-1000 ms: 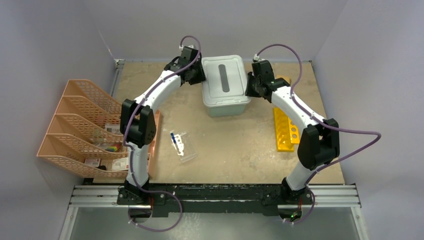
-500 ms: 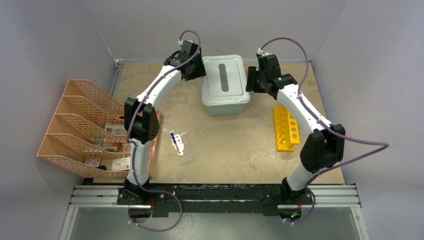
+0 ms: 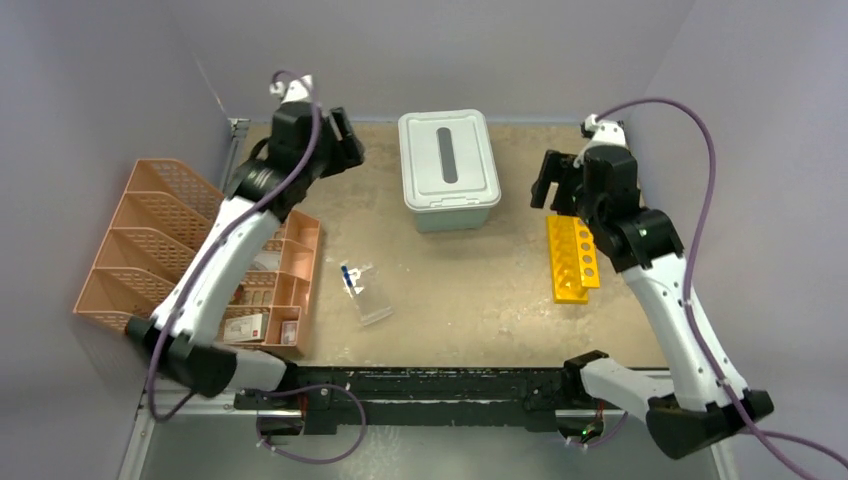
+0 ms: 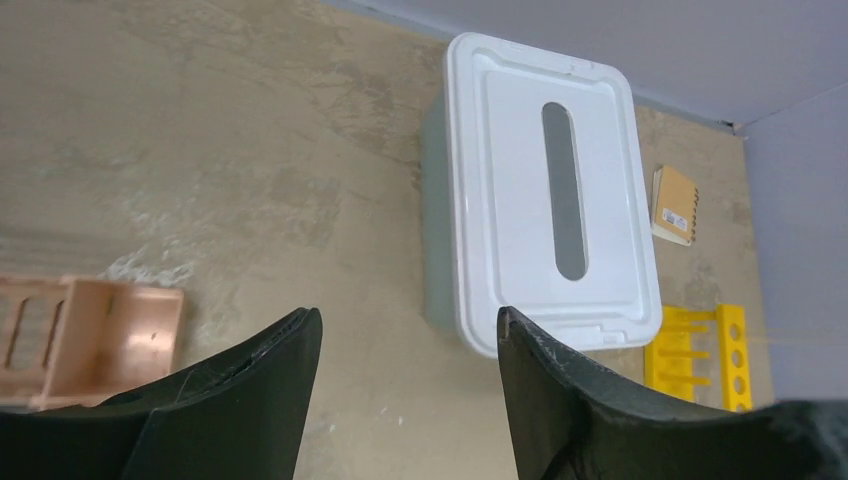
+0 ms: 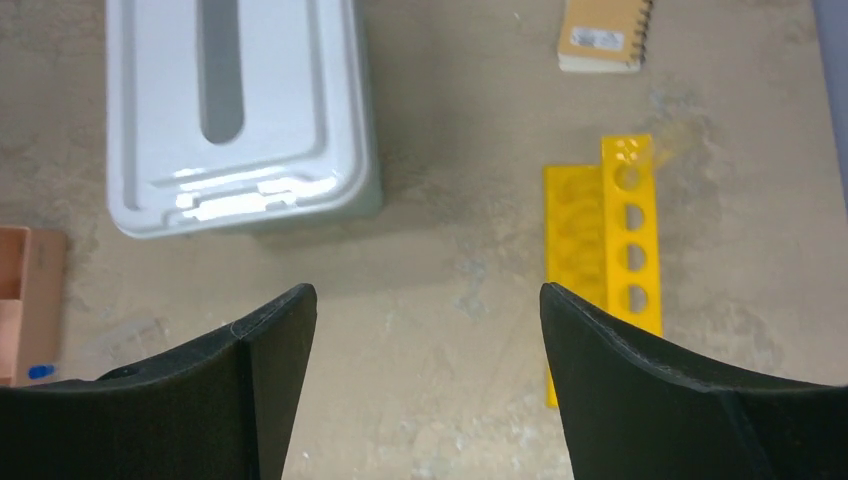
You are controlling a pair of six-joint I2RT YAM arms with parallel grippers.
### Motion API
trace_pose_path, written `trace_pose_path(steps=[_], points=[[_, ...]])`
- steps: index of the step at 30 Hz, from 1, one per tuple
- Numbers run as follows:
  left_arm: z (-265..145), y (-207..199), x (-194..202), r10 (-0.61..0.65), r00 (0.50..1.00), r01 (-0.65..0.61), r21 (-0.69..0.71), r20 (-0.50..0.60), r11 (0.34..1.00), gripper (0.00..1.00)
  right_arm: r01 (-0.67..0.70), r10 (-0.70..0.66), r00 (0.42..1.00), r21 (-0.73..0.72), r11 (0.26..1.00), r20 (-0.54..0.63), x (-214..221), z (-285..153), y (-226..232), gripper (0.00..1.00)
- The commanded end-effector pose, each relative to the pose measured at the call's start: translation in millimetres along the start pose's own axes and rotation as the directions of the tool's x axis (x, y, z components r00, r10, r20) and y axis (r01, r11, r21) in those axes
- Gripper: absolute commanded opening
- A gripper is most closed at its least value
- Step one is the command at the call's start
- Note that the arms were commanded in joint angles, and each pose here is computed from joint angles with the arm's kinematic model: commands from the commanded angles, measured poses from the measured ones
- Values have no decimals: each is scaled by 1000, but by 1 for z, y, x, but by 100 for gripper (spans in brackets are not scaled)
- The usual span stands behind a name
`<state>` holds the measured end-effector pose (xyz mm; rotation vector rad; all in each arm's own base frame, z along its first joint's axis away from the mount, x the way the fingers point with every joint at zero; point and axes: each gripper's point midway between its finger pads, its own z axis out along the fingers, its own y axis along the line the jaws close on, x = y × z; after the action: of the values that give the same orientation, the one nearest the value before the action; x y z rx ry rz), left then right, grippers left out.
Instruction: Organize the chemistry lab equipment
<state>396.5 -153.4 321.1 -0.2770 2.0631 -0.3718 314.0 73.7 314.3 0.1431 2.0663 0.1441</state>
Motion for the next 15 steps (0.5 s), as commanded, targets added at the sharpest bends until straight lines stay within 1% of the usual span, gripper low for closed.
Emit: trace_pose_path(steps=[1,5,8,9,11,15], points=[[-54,38,1,-40,995,47,-79,91,996,64,-15,25,996,116,993,-87,49,-27,-36,86],[-99,66,6,-45,989,63,-129,140,990,64,-49,52,998,128,991,-21,53,-54,-50,90],[-134,79,1,-47,980,74,-132,194,988,64,-66,64,998,115,991,22,44,-72,-52,95],[-146,83,-2,-43,975,73,-133,217,988,64,-66,63,998,114,991,30,43,-77,-53,98],[-171,92,-8,-43,963,81,-135,267,988,65,-67,60,996,113,991,68,36,-89,-57,99],[-212,102,-19,-33,944,80,-131,328,988,67,-91,76,982,79,993,171,13,-118,-59,99]])
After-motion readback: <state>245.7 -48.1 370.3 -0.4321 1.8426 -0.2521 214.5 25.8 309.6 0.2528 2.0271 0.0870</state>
